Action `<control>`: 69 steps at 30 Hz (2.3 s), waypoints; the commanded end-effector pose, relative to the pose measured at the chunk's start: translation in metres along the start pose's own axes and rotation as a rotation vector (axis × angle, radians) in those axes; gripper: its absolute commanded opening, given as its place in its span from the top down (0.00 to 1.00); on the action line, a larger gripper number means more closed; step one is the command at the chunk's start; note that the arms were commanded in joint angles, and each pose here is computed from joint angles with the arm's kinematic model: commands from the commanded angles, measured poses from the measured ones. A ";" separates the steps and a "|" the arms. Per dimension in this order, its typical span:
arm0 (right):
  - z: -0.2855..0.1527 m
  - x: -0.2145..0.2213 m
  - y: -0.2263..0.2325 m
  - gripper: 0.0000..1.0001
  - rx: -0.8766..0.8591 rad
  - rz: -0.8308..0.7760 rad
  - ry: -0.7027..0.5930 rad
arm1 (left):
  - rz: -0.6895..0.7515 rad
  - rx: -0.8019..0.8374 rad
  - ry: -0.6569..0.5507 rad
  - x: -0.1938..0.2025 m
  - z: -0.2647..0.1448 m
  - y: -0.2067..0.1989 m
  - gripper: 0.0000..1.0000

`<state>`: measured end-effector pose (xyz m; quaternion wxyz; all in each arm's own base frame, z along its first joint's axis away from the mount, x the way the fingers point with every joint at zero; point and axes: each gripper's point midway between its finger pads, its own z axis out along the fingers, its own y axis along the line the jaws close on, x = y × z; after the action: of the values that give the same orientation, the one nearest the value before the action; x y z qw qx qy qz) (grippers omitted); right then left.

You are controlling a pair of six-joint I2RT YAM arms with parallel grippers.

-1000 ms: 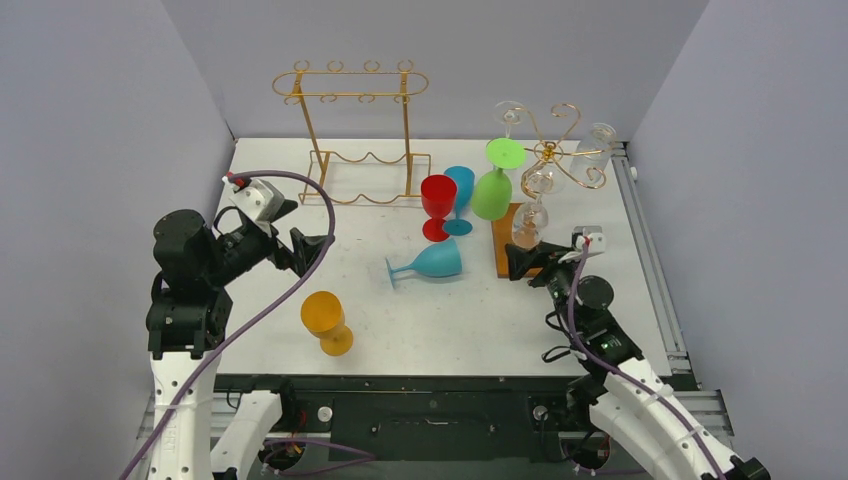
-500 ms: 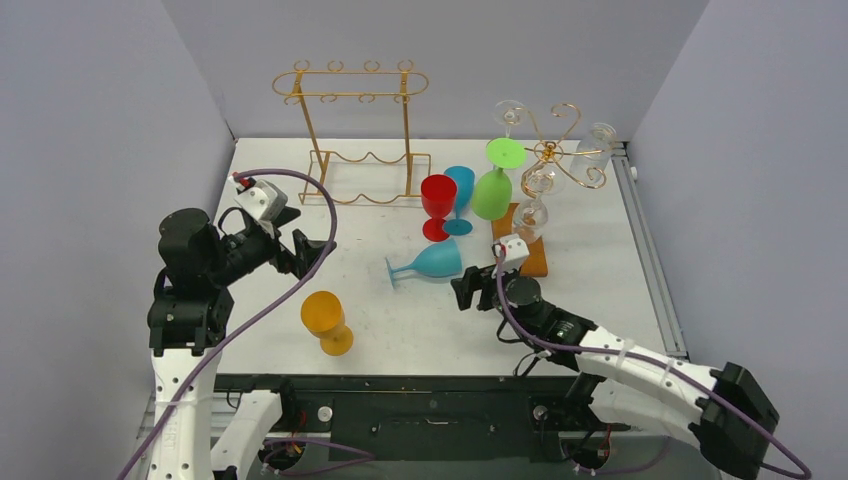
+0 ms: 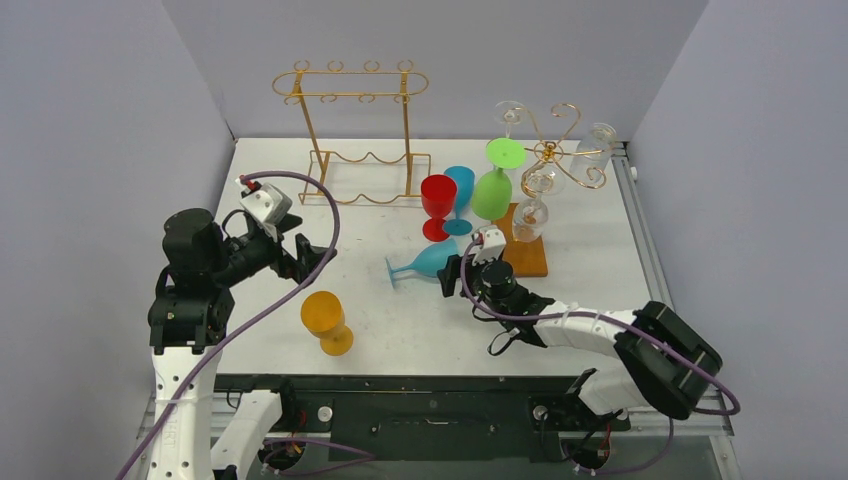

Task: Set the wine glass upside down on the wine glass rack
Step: Adjust the wine rack at the center of the board.

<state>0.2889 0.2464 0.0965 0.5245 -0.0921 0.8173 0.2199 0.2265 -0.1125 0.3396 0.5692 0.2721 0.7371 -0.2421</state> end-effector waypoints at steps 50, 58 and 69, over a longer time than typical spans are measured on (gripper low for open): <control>-0.193 -0.304 0.059 0.46 -0.127 -0.316 -0.255 | 0.063 0.036 0.123 0.028 0.011 0.008 0.11; -0.113 -0.344 -0.038 0.47 0.052 -0.311 -0.099 | 0.063 0.041 0.117 0.025 0.011 0.005 0.10; -0.077 -0.338 -0.103 0.52 0.089 -0.295 0.010 | 0.079 0.047 0.124 0.017 0.009 0.002 0.10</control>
<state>0.4312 0.1029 0.3525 0.5067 -0.1709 0.8393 0.0985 0.2314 -0.1142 0.3006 0.5052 0.3197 0.7686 -0.2275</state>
